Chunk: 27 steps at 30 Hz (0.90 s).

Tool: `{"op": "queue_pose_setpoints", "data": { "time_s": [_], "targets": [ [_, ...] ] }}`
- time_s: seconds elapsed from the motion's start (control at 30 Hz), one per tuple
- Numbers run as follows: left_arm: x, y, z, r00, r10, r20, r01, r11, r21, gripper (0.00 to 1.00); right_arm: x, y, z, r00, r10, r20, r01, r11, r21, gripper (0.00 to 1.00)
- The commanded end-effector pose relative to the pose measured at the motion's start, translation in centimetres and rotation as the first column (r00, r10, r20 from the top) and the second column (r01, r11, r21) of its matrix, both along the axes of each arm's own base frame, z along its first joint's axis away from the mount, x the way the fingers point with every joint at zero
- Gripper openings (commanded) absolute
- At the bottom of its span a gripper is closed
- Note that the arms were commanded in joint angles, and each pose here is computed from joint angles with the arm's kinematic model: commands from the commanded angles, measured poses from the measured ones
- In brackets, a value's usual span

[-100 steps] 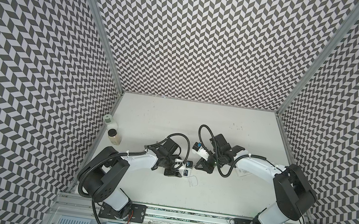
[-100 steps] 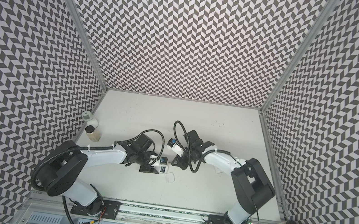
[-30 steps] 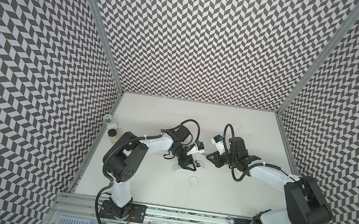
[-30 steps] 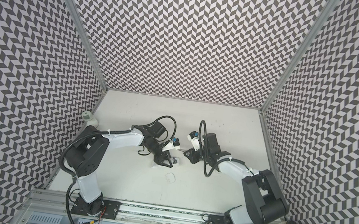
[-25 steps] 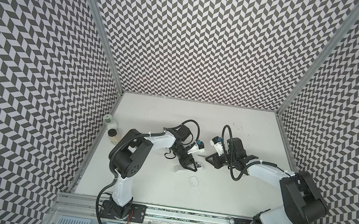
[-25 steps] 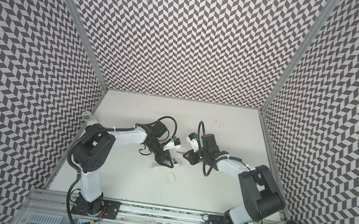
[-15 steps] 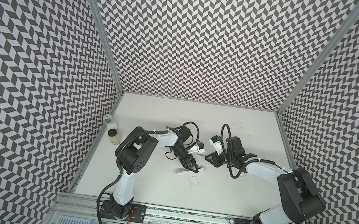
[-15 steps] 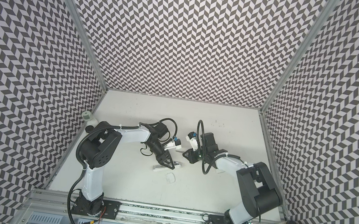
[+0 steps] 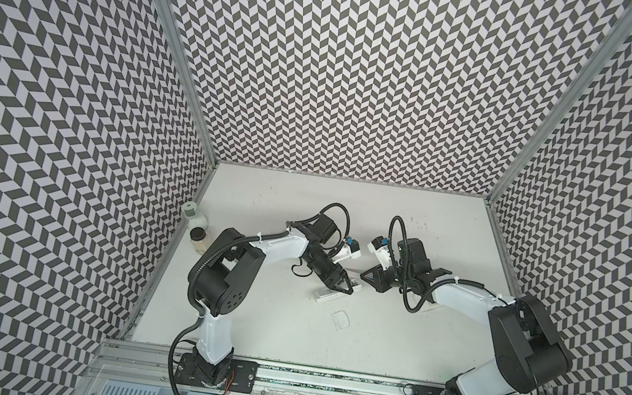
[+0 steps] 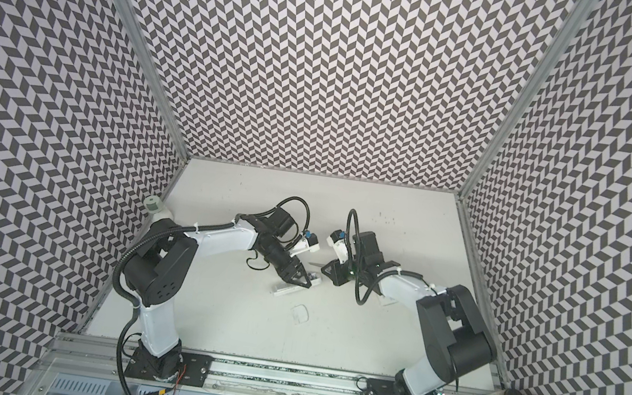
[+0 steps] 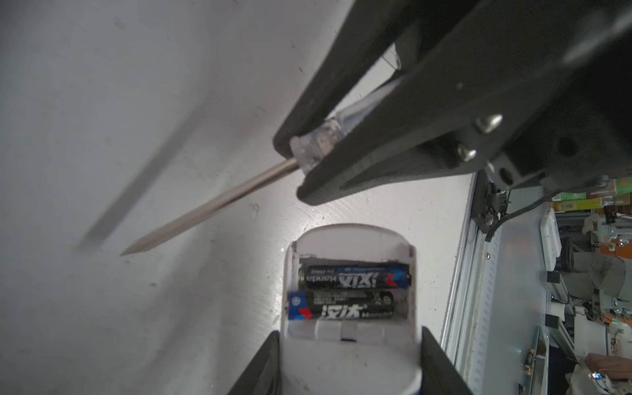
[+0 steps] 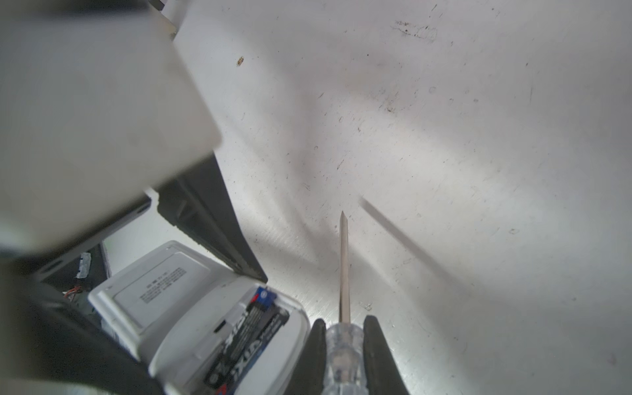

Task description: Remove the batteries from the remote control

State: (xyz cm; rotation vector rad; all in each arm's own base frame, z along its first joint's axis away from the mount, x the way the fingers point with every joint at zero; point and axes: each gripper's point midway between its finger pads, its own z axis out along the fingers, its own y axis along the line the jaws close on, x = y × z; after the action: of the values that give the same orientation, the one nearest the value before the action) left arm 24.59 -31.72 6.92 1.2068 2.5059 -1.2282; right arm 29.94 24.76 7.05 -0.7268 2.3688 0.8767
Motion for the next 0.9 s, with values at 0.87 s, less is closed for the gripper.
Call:
{"op": "queue_pose_setpoints", "data": {
  "time_s": [0.87],
  "targets": [
    [0.7, 0.5, -1.2, 0.981, 0.119, -0.151, -0.114, 0.993, 0.037, 0.00, 0.5, 0.0, 0.6, 0.999, 0.015, 0.031, -0.014, 1.000, -0.025, 0.00]
  ]
}}
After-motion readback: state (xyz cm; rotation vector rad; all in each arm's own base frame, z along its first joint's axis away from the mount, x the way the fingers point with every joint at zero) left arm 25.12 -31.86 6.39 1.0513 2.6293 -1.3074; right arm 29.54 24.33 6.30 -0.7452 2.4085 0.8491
